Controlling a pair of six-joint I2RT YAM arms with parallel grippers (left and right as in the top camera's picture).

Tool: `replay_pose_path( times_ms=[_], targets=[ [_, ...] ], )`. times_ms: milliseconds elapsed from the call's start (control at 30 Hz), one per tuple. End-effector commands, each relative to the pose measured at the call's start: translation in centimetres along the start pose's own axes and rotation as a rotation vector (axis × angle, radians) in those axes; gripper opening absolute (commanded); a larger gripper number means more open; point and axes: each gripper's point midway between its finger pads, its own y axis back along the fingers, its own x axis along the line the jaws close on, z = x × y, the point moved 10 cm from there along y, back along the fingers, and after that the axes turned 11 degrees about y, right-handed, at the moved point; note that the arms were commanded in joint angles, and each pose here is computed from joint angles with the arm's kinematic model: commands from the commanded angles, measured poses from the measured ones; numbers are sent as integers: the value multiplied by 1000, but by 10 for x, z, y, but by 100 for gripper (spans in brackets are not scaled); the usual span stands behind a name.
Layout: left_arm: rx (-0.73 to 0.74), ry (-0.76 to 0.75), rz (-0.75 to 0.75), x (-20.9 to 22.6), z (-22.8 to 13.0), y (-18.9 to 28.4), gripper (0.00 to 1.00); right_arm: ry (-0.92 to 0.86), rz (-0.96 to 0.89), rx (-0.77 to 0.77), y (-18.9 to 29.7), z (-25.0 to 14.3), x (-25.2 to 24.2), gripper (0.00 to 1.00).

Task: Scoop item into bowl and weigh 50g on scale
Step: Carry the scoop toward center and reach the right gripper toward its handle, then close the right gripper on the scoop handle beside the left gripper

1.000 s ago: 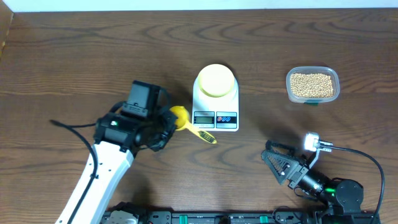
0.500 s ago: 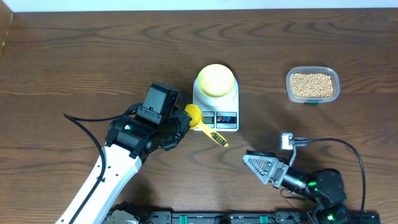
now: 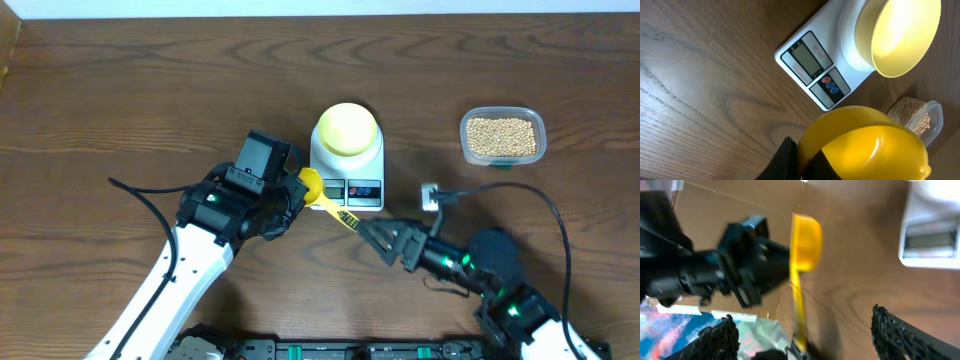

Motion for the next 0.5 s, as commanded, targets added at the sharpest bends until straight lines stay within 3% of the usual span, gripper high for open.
replay_pose_path(
  times_ms=[0,333,467],
  targets=[
    [0,19,13,2,0,-3,7,52,-32,12,-18,13,4,79],
    [22,79,13,2,-2,-3,7,81,21,64,-59,3,13,54],
    [25,79,17,2,-2,-3,7,88,7,49,-63,-1,15,50]
  ],
)
